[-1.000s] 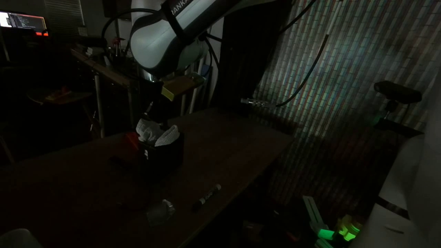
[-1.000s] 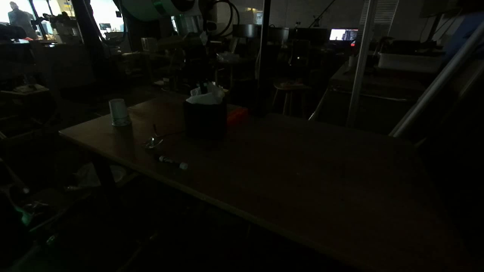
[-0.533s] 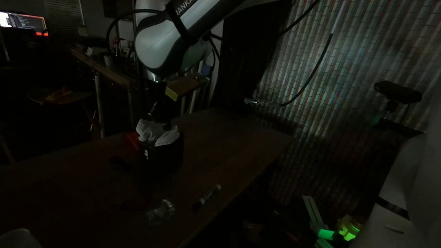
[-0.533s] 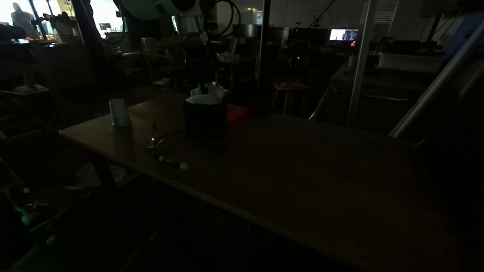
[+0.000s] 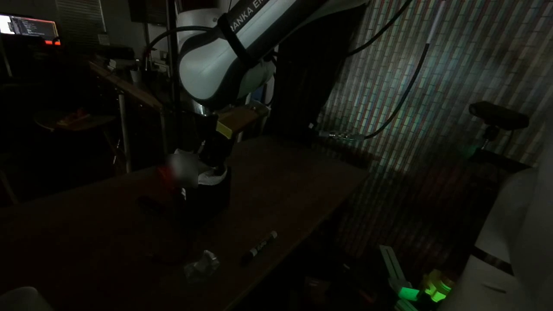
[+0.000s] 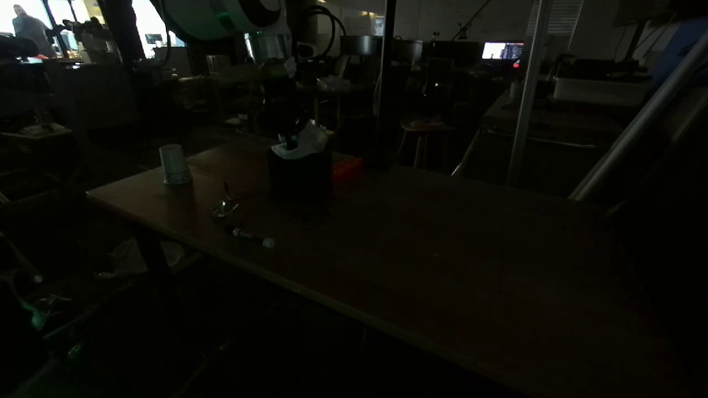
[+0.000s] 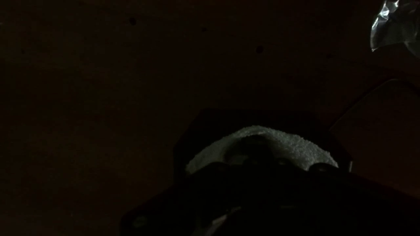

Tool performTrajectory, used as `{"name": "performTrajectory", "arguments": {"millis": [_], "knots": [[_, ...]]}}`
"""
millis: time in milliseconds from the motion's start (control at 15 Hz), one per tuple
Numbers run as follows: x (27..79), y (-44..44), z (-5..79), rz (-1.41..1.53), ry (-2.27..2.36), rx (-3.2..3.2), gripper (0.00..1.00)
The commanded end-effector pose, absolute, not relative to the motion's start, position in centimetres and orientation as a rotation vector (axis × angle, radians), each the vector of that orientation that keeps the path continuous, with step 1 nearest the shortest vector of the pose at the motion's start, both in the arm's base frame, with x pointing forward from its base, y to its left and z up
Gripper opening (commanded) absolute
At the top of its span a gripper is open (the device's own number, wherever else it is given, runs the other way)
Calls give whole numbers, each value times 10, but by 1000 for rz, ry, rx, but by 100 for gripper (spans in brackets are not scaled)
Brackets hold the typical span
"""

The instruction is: Put the white towel in the black box

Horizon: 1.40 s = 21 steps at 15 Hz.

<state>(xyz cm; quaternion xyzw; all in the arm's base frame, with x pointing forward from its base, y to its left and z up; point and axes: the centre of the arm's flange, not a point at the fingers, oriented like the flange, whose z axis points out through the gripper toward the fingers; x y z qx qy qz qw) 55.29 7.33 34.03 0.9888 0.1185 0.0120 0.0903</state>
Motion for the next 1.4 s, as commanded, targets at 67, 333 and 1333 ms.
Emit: {"name": "performTrajectory", "arguments": {"millis": [67, 333, 1333], "knots": [[536, 74, 346, 56, 336, 2941, 0], [534, 75, 344, 44, 340, 2941, 0], [564, 93, 346, 108, 406, 2948, 0]]}}
